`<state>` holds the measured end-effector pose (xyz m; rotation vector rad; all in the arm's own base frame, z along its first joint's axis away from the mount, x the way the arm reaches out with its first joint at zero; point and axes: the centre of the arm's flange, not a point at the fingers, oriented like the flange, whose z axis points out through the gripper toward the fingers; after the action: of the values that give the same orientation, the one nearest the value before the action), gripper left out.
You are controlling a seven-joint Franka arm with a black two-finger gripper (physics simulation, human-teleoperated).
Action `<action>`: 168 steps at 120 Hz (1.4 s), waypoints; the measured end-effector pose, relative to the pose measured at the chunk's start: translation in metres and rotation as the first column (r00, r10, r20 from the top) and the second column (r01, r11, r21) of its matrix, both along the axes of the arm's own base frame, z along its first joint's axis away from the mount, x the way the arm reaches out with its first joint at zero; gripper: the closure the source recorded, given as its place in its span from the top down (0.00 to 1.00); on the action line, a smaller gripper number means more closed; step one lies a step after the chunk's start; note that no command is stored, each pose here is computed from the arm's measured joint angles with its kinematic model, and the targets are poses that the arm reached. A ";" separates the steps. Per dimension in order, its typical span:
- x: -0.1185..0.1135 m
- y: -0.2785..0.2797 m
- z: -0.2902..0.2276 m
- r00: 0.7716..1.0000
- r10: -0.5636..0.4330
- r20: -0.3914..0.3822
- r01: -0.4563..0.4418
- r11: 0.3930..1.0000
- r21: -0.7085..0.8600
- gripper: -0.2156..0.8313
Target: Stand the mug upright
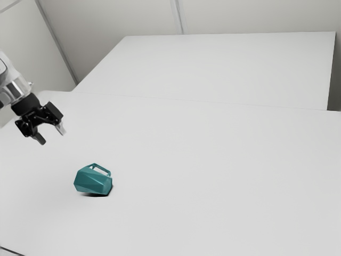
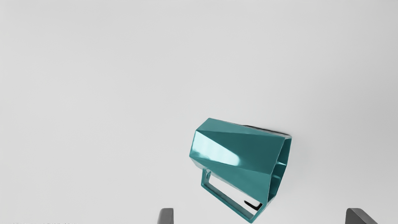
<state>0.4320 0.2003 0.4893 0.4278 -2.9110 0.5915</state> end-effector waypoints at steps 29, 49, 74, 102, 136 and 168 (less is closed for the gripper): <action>-0.003 0.027 -0.081 0.986 0.117 -0.123 -0.134 0.981 -0.140 0.79; -0.010 0.037 -0.120 0.972 0.154 -0.177 -0.181 0.972 -0.151 0.79; -0.001 0.040 -0.137 0.969 0.192 -0.153 -0.214 0.966 -0.145 0.79; 0.020 0.031 -0.158 0.955 0.276 -0.112 -0.294 0.931 -0.215 0.79; 0.016 0.025 -0.184 0.927 0.348 -0.140 -0.374 0.883 -0.282 0.79; 0.017 0.016 -0.198 0.919 0.360 -0.163 -0.394 0.867 -0.305 0.79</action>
<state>0.4488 0.2163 0.2915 0.9578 -2.5664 1.0606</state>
